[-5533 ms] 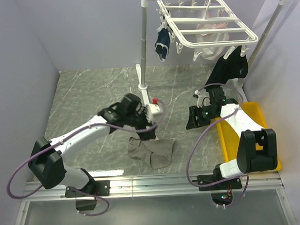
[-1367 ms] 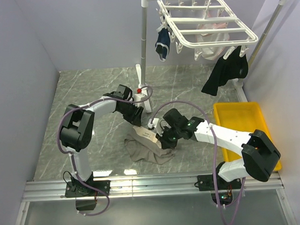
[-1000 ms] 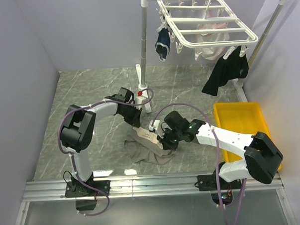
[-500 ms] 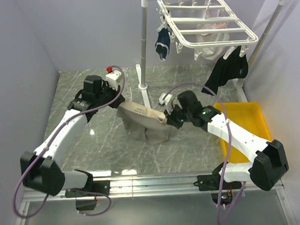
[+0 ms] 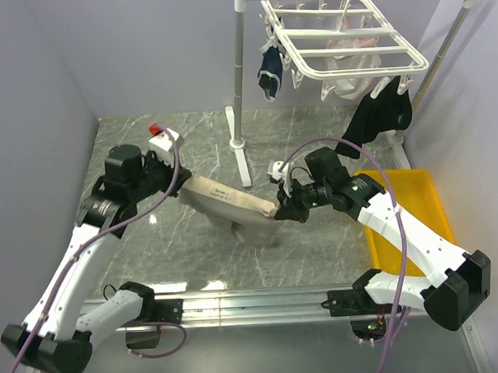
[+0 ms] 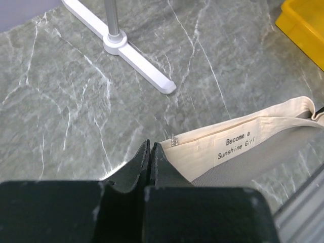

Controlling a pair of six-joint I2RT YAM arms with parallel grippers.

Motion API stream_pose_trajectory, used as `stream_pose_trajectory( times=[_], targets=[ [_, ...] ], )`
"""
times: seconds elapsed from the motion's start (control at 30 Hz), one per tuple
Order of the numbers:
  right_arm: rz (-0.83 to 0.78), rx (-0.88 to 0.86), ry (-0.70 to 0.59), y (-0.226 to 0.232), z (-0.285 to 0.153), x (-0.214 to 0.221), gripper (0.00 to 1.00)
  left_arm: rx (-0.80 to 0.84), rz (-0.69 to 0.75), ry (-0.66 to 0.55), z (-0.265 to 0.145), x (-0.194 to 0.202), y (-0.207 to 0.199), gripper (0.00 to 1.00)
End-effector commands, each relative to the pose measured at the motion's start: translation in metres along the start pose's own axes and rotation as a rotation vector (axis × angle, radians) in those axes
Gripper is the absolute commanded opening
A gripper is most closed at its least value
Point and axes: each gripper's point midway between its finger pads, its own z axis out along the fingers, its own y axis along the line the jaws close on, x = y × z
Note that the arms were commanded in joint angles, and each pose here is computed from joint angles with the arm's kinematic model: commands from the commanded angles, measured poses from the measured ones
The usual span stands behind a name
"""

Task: Clip the underwear to the hanger

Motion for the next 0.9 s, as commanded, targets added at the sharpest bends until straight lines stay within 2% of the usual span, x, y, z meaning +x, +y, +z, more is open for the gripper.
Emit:
stream_pose_trajectory(
  times=[0.0,0.13,0.27,0.33,0.53,0.63,0.67,0.73,0.77,0.8,0.87],
  targets=[
    [-0.010,-0.203,-0.024,0.044,-0.006,0.002,0.00,-0.031,-0.006,0.057,-0.024,0.013,-0.002,0.00],
    [0.147,-0.211,-0.001,0.037,0.019,0.013,0.00,-0.065,-0.038,0.202,-0.012,0.061,0.003,0.00],
    [0.307,-0.164,0.089,0.015,0.057,0.045,0.01,-0.098,-0.121,0.328,0.024,0.098,0.000,0.00],
    [0.375,-0.109,0.121,-0.001,0.071,0.060,0.02,-0.172,-0.096,0.374,0.042,0.116,0.003,0.00],
    [0.532,-0.035,0.188,-0.039,0.089,0.083,0.09,-0.372,-0.073,0.336,0.090,0.124,0.015,0.00],
    [0.597,0.043,0.196,-0.065,0.086,0.089,0.20,-0.375,-0.117,0.321,0.105,0.129,0.006,0.01],
    [0.620,0.094,0.202,-0.078,0.082,0.094,0.26,-0.364,-0.126,0.317,0.108,0.130,0.003,0.00],
    [0.657,0.157,0.209,-0.091,0.077,0.097,0.32,-0.337,-0.158,0.305,0.115,0.131,-0.004,0.01],
    [0.667,0.180,0.212,-0.095,0.076,0.099,0.47,-0.328,-0.168,0.302,0.117,0.131,-0.005,0.06],
    [0.679,0.222,0.221,-0.102,0.072,0.102,0.53,-0.318,-0.173,0.301,0.117,0.132,-0.008,0.08],
    [0.684,0.252,0.238,-0.105,0.069,0.104,0.54,-0.272,-0.196,0.300,0.119,0.131,-0.016,0.18]
  ],
)
